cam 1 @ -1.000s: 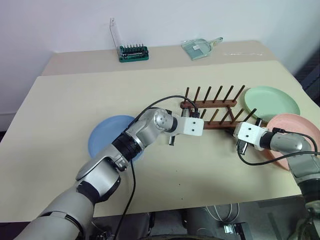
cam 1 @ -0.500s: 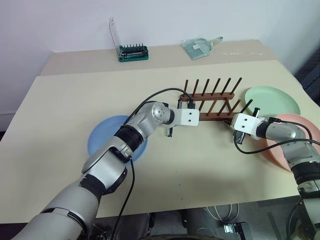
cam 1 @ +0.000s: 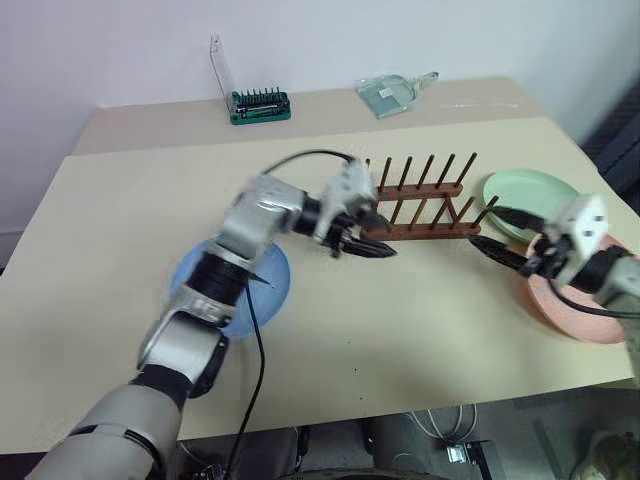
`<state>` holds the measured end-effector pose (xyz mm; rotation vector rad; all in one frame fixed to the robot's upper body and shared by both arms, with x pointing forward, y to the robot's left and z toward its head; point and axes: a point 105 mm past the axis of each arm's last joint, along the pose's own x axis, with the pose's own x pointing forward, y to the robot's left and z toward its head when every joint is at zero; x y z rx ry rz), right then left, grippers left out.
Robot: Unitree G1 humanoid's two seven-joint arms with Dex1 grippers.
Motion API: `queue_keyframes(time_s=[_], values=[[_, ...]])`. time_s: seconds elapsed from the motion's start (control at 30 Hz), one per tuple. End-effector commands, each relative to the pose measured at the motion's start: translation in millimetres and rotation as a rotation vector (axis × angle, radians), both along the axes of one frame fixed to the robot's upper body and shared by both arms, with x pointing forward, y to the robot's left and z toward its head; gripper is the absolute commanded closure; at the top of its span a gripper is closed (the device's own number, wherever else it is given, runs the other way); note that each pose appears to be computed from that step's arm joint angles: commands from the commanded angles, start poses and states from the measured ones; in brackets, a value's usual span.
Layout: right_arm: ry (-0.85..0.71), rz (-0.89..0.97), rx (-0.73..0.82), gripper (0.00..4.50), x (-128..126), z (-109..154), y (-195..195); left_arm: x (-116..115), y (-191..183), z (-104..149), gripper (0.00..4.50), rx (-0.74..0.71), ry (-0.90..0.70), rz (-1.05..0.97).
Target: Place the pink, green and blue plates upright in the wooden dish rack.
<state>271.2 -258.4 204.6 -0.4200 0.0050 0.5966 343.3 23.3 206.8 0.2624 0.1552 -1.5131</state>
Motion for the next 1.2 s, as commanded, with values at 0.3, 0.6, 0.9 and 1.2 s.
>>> queue_keyframes(time_s=[0.3, 0.6, 0.9, 1.2], values=[[0.251, -0.262, -0.136, 0.05, -50.4, -18.2, -46.9, -26.1, 37.2, 54.6, 0.03, -0.215, -0.097, -0.203], [0.438, -0.44, -0.144, 0.05, -53.3, -63.7, -65.5, -37.3, 46.3, 48.7, 0.03, -0.259, -0.106, -0.27], [0.549, -0.45, -0.159, 0.86, -46.4, -92.0, -64.2, -34.4, 42.4, 47.1, 0.0, -0.251, -0.14, -0.226], [0.49, -0.476, -0.183, 4.47, -34.9, -88.3, -65.3, -27.9, 41.8, 51.5, 0.0, -0.276, -0.132, -0.19]])
